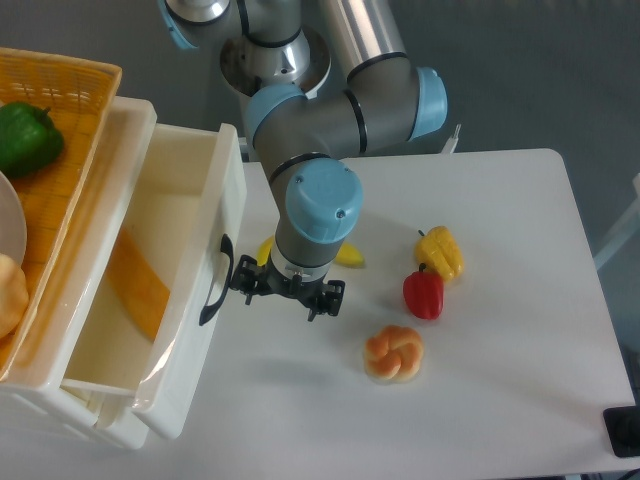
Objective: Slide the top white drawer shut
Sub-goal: 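Push the drawer front with the gripper, sliding the drawer into the unit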
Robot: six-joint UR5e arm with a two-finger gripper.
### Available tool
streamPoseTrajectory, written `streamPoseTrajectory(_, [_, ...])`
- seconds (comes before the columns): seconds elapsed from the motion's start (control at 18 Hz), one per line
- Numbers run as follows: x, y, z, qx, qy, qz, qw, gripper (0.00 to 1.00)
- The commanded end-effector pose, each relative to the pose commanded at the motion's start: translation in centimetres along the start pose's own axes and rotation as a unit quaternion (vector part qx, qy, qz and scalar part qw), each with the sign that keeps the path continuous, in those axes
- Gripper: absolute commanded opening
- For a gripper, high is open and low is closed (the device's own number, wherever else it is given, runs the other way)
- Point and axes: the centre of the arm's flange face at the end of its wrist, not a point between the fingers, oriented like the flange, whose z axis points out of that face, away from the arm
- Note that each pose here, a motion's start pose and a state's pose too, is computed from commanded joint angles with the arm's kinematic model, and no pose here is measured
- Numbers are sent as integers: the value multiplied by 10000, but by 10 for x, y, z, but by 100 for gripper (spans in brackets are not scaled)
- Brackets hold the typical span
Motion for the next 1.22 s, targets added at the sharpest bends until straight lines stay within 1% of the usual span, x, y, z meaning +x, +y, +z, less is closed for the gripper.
streamPoseTrajectory(0.28, [9,-6,-5,59,-48,101,9999,100])
streamPoseTrajectory(1.22, [41,-14,0,31,-14,335,9994,100])
